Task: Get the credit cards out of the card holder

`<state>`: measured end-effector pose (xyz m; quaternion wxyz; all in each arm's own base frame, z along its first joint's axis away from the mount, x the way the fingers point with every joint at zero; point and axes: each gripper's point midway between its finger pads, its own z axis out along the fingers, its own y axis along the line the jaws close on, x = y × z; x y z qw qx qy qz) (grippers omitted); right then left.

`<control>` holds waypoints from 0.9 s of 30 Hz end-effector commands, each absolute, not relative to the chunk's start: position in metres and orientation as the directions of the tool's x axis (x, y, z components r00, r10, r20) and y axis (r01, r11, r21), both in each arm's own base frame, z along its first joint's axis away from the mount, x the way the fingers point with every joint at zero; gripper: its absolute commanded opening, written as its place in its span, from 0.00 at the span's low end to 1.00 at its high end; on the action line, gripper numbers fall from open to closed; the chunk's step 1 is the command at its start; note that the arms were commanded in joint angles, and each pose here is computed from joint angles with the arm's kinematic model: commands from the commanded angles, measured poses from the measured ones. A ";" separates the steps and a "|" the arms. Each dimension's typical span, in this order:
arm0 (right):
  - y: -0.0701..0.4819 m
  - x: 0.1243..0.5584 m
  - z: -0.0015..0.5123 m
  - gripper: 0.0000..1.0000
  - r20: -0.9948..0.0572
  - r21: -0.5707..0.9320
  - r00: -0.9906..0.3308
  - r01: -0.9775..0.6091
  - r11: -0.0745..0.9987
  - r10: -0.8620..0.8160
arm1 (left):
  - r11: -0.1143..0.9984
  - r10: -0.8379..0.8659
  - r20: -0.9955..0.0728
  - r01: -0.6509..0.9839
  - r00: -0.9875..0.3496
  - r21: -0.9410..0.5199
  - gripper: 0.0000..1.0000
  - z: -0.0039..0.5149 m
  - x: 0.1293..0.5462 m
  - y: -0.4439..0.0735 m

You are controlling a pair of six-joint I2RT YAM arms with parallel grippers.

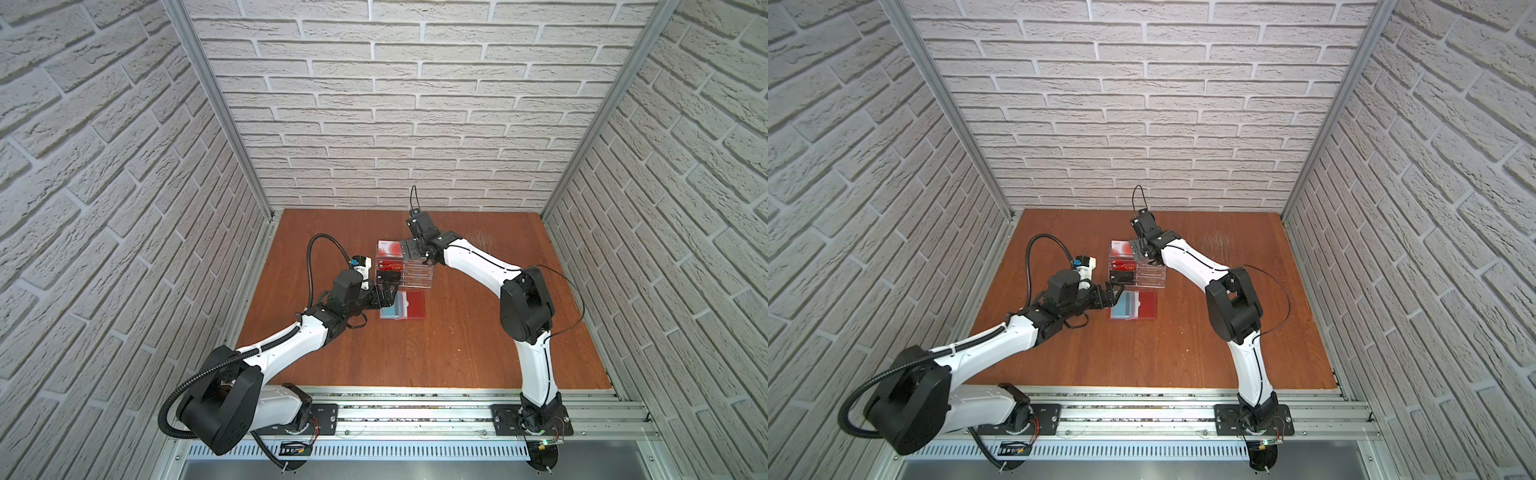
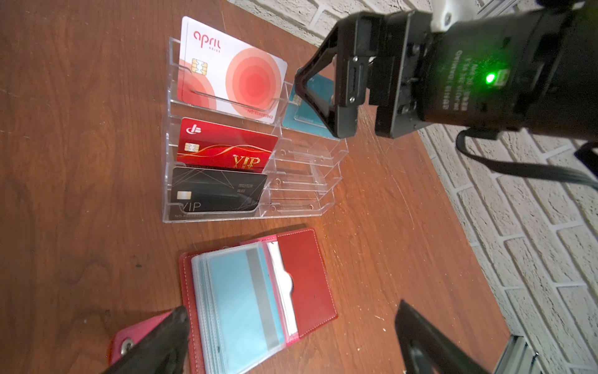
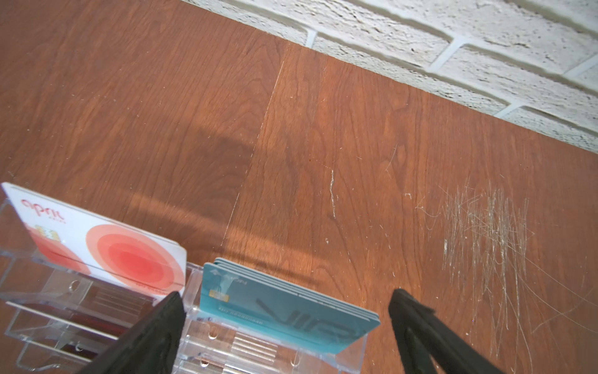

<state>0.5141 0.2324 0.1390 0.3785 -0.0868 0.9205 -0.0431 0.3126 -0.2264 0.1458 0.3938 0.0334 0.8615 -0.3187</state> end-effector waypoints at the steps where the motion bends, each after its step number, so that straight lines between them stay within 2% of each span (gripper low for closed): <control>1: 0.223 0.517 0.156 1.00 -0.715 -0.160 -0.676 -0.089 0.983 -0.178 | 0.777 -0.212 -0.732 0.343 -0.647 -0.528 0.98 0.163 0.315 -0.230; 12: 0.208 0.496 0.192 1.00 -0.772 -0.099 -0.626 -0.046 0.994 -0.106 | 0.777 -0.220 -0.718 0.326 -0.661 -0.538 0.98 0.164 0.312 -0.229; 18: 0.184 0.471 0.213 1.00 -0.785 -0.055 -0.619 0.053 0.997 -0.010 | 0.769 -0.244 -0.692 0.299 -0.680 -0.565 0.98 0.163 0.302 -0.229; 21: 0.179 0.451 0.208 1.00 -0.755 0.052 -0.652 0.047 0.998 0.070 | 0.762 -0.261 -0.670 0.277 -0.695 -0.585 0.98 0.158 0.297 -0.228; 25: 0.185 0.423 0.189 1.00 -0.677 0.322 -0.712 -0.058 0.945 0.187 | 0.747 -0.279 -0.639 0.256 -0.717 -0.613 0.98 0.152 0.288 -0.226; 27: 0.183 0.410 0.183 1.00 -0.664 0.361 -0.721 -0.079 0.929 0.196 | 0.738 -0.292 -0.623 0.244 -0.725 -0.629 0.98 0.149 0.285 -0.225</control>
